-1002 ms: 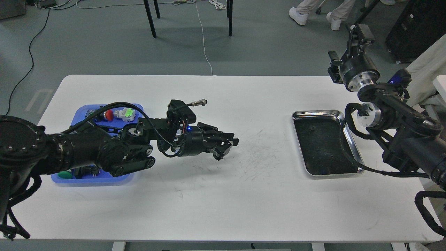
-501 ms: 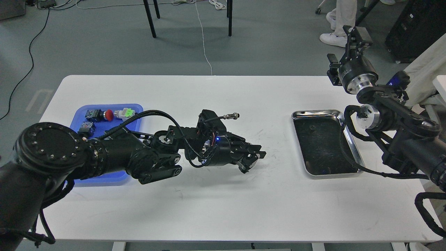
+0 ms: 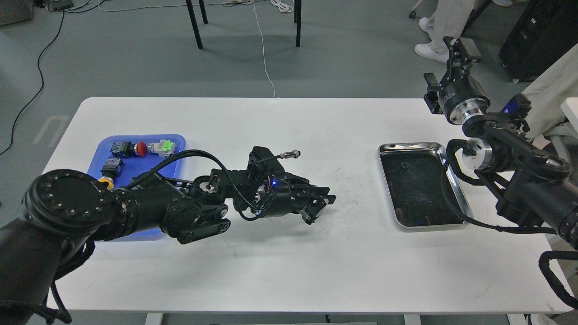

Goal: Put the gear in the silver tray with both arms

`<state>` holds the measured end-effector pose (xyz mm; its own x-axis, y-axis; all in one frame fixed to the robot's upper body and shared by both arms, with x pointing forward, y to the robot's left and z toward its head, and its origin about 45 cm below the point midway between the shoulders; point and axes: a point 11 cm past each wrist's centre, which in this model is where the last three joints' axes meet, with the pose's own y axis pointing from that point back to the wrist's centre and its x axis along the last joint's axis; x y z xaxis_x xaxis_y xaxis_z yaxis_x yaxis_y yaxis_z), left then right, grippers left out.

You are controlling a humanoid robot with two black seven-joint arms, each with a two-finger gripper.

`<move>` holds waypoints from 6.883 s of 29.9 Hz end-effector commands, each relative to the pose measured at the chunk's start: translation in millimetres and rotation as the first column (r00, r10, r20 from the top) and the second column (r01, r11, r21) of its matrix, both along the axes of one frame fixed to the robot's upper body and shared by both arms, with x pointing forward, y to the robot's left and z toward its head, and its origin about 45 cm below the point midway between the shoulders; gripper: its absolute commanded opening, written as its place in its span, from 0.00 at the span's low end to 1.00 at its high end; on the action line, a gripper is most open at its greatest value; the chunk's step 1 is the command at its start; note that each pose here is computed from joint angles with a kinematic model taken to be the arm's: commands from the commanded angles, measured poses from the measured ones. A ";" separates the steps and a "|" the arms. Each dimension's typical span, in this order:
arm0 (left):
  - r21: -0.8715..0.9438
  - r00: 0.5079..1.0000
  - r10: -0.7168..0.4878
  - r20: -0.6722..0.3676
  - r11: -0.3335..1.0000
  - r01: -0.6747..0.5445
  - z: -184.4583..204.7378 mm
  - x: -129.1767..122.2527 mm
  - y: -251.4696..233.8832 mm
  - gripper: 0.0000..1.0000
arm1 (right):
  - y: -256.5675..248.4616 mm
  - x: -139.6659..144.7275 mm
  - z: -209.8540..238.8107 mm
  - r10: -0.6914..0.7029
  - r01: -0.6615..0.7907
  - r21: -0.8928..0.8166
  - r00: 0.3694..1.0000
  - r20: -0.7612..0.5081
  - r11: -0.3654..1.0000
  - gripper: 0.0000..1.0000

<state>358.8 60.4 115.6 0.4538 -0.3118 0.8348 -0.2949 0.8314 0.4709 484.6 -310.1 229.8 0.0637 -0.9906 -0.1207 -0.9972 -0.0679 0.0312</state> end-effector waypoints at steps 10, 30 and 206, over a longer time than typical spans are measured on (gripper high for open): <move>0.013 0.999 0.030 -0.023 0.999 -0.030 -9.7 -0.6 7.7 0.11 | 2.5 0.2 -0.4 0.008 -0.008 -0.009 1.000 -0.003 1.000 0.94; -0.029 0.996 0.053 -0.066 0.998 -0.055 -6.7 -3.5 0.4 0.33 | -1.5 -0.3 -0.2 0.003 -0.003 -0.016 1.000 -0.004 1.000 0.94; -0.364 0.360 0.087 -0.929 -0.397 -0.842 132.4 64.2 391.0 0.99 | 156.4 -97.0 -107.5 0.602 -0.301 -0.655 0.259 -0.756 -0.693 0.17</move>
<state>423.3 449.3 246.7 0.0945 0.9249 -0.3682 -0.9952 0.0781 -0.0594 386.6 -152.0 123.8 0.4244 0.6785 0.5996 -0.2606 -0.5426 0.7985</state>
